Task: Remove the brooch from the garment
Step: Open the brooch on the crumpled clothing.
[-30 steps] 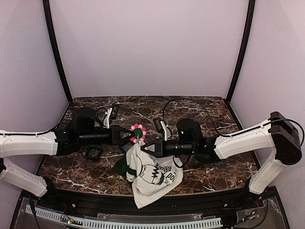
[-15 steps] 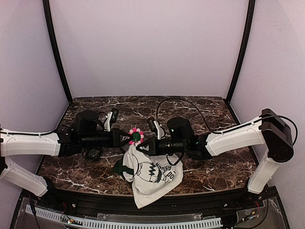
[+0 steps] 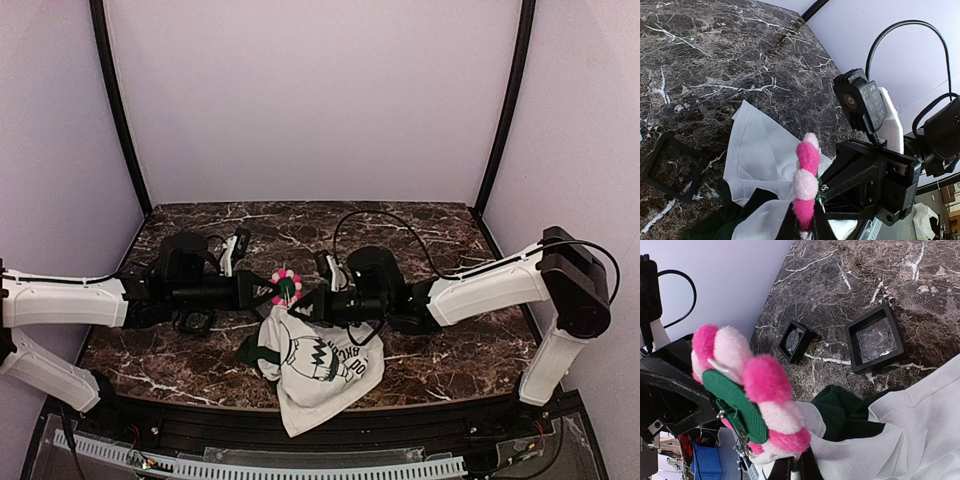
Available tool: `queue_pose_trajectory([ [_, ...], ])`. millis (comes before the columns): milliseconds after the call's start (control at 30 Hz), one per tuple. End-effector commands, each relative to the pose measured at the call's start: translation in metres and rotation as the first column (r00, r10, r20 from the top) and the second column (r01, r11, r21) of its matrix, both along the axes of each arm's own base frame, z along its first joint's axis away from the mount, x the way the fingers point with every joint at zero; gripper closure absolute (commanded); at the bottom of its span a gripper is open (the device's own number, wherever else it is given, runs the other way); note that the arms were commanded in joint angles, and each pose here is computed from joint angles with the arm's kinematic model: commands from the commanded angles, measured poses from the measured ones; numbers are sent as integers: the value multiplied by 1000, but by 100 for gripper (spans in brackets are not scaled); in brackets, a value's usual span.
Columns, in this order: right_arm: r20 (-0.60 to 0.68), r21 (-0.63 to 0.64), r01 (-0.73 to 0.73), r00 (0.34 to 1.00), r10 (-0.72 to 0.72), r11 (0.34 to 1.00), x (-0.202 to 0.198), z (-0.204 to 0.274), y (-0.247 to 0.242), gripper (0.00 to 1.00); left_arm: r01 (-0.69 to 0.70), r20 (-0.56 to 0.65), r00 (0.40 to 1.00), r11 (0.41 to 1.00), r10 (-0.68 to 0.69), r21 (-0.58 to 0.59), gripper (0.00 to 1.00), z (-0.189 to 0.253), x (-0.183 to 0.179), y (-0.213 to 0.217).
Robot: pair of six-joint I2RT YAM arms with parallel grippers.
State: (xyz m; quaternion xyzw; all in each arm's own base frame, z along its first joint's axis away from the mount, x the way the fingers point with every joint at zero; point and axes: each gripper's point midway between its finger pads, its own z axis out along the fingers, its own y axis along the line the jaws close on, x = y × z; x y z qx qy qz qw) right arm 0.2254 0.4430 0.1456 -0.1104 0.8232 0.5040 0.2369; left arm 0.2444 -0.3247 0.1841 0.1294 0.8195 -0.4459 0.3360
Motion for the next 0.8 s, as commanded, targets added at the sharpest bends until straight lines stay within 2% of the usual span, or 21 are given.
queue_pose_trajectory([
  [0,15,52,76,997,-77,996,23,15,2,100,52,-53,997,998,-50,25,95,-16,-14,0],
  [233,9,46,88,996,-88,995,27,14,0,100,57,-52,997,998,-57,12,92,-16,-14,-2],
  [500,14,37,72,997,-72,997,27,13,4,100,68,-59,996,998,-67,6,81,-17,-14,-5],
  [567,19,37,68,997,-69,997,26,14,4,100,66,-54,996,998,-66,4,83,-17,-14,-5],
  [633,21,34,70,997,-71,997,26,14,3,100,65,-52,997,998,-65,4,89,-16,-13,-5],
  [767,28,25,81,996,-82,996,28,15,0,100,69,-59,996,998,-69,6,90,-18,-13,-7],
])
